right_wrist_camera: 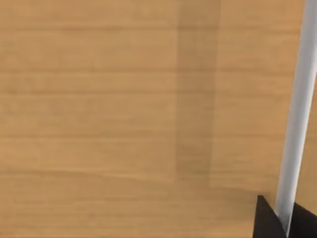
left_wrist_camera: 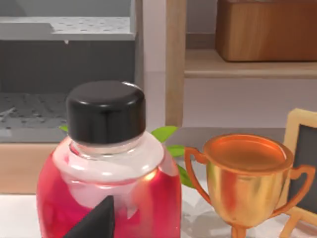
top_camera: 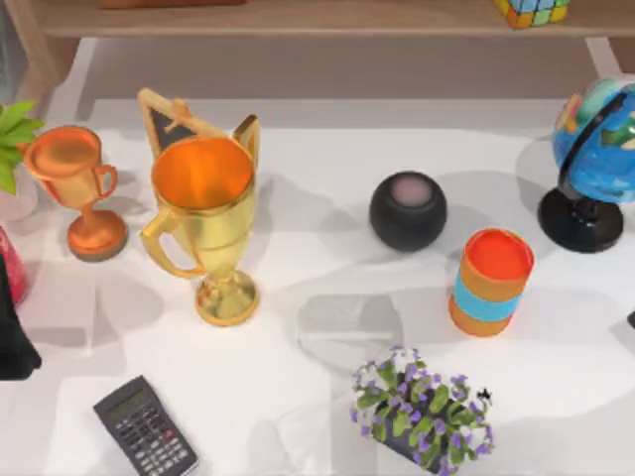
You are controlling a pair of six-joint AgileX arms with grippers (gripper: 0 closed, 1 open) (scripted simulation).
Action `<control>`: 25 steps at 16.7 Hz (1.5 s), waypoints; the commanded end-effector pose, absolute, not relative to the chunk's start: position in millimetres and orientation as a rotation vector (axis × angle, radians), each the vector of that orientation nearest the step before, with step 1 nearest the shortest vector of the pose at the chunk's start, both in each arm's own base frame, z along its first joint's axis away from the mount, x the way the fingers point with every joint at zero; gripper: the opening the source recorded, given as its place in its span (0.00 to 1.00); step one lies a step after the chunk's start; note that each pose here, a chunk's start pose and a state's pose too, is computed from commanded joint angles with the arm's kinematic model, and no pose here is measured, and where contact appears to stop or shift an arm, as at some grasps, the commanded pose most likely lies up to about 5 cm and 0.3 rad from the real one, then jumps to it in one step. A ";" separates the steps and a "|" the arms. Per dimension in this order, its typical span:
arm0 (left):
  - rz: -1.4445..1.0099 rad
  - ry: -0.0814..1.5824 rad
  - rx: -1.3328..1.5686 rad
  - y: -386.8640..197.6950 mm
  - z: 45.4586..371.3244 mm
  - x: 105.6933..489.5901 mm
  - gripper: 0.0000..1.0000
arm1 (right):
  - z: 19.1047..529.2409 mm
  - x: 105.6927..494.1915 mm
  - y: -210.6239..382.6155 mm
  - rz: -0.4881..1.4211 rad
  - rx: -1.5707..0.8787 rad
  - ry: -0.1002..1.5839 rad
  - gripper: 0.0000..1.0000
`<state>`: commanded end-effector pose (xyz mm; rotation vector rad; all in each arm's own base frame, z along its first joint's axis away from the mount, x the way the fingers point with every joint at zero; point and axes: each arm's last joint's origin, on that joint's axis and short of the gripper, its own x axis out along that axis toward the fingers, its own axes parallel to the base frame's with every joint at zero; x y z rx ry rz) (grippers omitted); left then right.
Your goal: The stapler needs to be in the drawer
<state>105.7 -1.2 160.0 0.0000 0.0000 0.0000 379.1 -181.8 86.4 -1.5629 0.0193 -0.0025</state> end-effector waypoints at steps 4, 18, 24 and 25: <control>0.000 0.000 0.000 -1.2 160.0 105.7 1.00 | 88.0 364.2 -181.4 -0.008 -1.567 0.014 0.00; 0.000 0.000 0.000 -1.2 160.0 105.7 1.00 | 87.0 302.3 -180.4 -0.006 -1.565 0.016 0.00; 0.000 0.000 0.000 -1.2 160.0 105.7 1.00 | 84.5 292.5 -181.7 -0.004 -1.559 0.023 0.00; 0.000 0.000 0.000 -1.2 160.0 105.7 1.00 | 83.9 284.2 -182.1 -0.003 -1.557 0.024 0.00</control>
